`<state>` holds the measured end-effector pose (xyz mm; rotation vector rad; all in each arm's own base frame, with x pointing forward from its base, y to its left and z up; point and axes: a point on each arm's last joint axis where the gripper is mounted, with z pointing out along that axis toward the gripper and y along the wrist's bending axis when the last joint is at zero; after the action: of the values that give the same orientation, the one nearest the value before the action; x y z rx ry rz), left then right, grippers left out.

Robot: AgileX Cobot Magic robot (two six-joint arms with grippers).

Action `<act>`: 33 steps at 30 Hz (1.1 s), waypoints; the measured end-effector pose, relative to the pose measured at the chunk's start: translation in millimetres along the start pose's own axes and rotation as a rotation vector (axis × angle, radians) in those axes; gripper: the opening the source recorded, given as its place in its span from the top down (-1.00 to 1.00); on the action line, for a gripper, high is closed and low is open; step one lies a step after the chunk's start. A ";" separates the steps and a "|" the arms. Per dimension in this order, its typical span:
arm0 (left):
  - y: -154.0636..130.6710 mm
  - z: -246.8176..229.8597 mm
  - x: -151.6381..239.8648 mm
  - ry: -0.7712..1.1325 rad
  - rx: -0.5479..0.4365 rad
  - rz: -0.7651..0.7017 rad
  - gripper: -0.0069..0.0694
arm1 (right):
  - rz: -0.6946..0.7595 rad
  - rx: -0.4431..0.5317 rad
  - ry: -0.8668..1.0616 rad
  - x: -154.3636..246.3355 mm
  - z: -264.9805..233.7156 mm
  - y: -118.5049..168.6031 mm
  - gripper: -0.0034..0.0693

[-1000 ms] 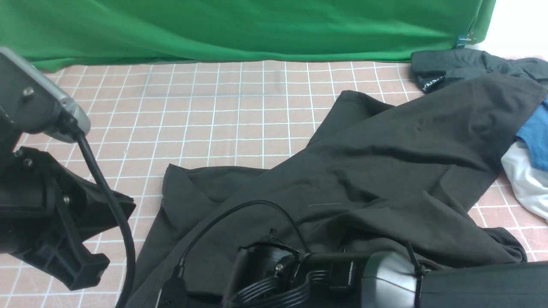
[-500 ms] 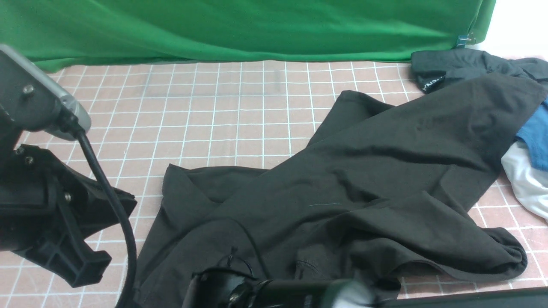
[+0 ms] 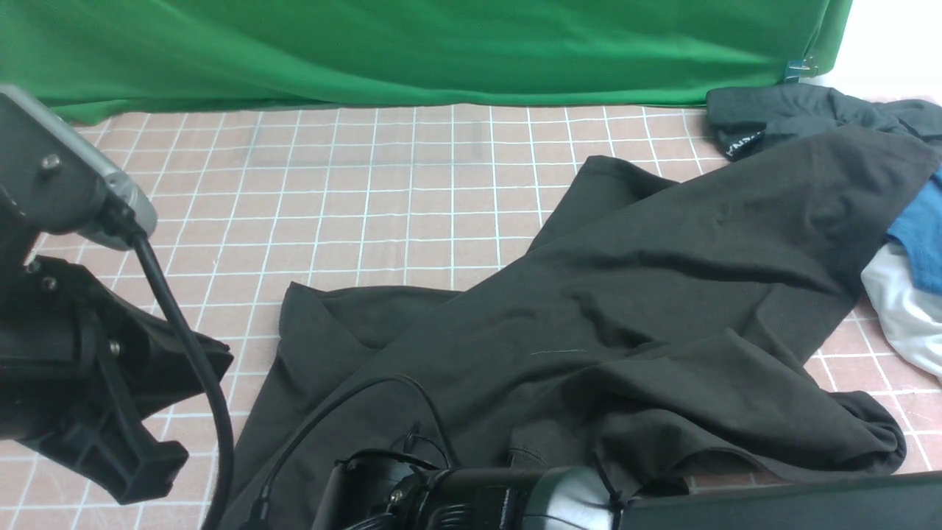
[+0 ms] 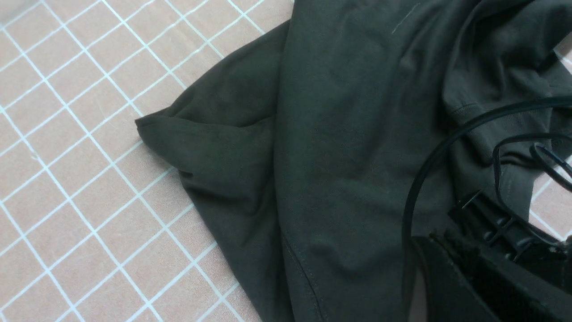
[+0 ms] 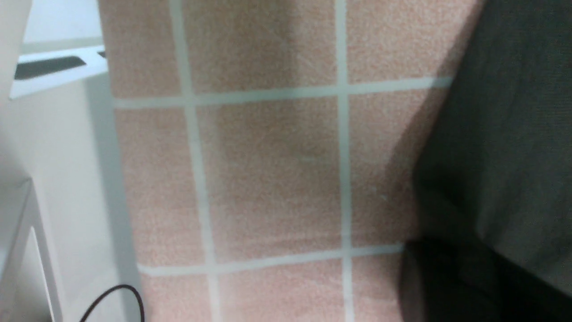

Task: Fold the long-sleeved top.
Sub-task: Spread the long sleeves with your arms and place them on the tabletop

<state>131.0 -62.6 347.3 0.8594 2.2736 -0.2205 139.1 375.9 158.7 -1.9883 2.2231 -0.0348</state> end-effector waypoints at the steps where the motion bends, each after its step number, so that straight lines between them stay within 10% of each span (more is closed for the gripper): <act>1: 0.0 0.0 0.0 0.000 0.000 0.008 0.77 | -0.002 0.000 0.006 1.2 -3.4 0.2 0.74; 14: 1.5 -0.4 -3.4 -0.039 -0.019 0.038 0.77 | 0.290 0.076 -0.094 83.5 -157.5 -32.7 0.76; 33: -6.5 28.9 -22.8 -0.097 0.185 0.147 0.77 | 1.038 0.611 -0.387 321.4 -256.1 -35.8 0.76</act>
<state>155.0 -90.3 340.1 1.0827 2.1132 -0.4023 106.7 31.2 383.0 -0.3934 2.2931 -0.1592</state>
